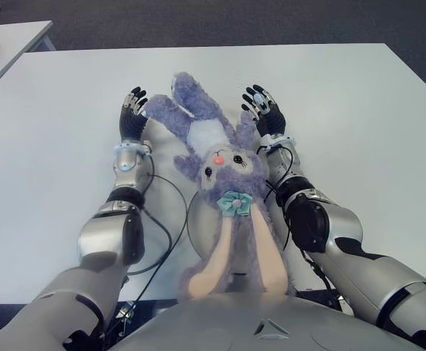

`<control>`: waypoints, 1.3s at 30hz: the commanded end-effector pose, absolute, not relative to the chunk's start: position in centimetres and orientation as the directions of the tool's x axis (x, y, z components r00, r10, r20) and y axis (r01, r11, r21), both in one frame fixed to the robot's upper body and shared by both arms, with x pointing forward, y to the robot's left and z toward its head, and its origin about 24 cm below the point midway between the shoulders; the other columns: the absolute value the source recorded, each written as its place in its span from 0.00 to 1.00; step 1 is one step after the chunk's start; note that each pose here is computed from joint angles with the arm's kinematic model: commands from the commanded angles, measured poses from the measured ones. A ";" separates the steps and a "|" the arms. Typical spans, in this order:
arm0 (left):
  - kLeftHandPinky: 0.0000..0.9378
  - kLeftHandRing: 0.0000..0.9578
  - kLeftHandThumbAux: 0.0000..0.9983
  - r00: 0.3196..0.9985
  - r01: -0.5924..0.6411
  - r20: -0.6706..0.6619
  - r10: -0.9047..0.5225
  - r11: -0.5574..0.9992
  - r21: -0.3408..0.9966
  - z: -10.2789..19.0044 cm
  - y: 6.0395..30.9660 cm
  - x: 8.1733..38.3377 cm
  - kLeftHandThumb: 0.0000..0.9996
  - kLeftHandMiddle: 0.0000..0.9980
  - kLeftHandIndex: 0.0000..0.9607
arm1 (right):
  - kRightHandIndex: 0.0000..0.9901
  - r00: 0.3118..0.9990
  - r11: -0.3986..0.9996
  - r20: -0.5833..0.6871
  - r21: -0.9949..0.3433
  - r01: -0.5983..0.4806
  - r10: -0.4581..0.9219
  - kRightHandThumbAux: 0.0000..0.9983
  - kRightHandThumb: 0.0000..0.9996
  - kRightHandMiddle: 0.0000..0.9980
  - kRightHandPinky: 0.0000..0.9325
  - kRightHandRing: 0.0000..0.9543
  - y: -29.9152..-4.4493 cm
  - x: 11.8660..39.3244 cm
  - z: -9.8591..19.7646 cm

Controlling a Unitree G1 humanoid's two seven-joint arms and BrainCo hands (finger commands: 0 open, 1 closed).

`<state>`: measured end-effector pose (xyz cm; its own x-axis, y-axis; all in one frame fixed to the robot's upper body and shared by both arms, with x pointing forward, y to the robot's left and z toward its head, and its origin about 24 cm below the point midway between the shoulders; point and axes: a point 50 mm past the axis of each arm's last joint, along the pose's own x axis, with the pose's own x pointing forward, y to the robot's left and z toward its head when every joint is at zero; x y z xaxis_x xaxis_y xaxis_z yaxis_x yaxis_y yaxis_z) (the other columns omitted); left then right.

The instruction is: Put the doll into the plate.

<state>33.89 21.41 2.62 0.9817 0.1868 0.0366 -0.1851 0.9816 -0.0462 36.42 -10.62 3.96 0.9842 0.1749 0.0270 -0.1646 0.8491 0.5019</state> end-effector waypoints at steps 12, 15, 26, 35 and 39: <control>0.11 0.15 0.61 0.884 -0.230 -0.414 0.216 0.973 0.017 -8.8 21.4 23.8 0.00 0.17 0.15 | 0.20 0.892 0.836 -0.358 0.548 -0.040 0.277 0.77 0.00 0.21 0.15 0.18 -6.3 28.3 -6.0; 0.11 0.15 0.62 0.878 -0.238 -0.423 0.226 0.971 0.025 -8.8 21.4 23.8 0.00 0.17 0.15 | 0.21 0.893 0.842 -0.356 0.538 -0.043 0.274 0.76 0.00 0.21 0.14 0.18 -6.2 28.2 -6.0; 0.13 0.17 0.67 0.860 -0.302 -0.433 0.271 0.953 -0.003 -8.9 21.8 23.7 0.00 0.19 0.16 | 0.25 0.893 0.877 -0.376 0.479 -0.042 0.248 0.76 0.01 0.24 0.15 0.20 -5.8 27.9 -6.1; 0.13 0.16 0.68 0.860 -0.310 -0.429 0.278 0.951 -0.005 -8.9 22.1 23.5 0.00 0.19 0.16 | 0.29 0.897 0.868 -0.372 0.496 -0.026 0.239 0.80 0.04 0.28 0.18 0.24 -5.5 27.8 -6.1; 0.11 0.15 0.69 0.864 -0.304 -0.424 0.272 0.953 -0.006 -8.9 22.2 23.4 0.00 0.18 0.16 | 0.31 0.899 0.860 -0.366 0.510 -0.022 0.240 0.80 0.05 0.28 0.18 0.25 -5.4 27.7 -6.1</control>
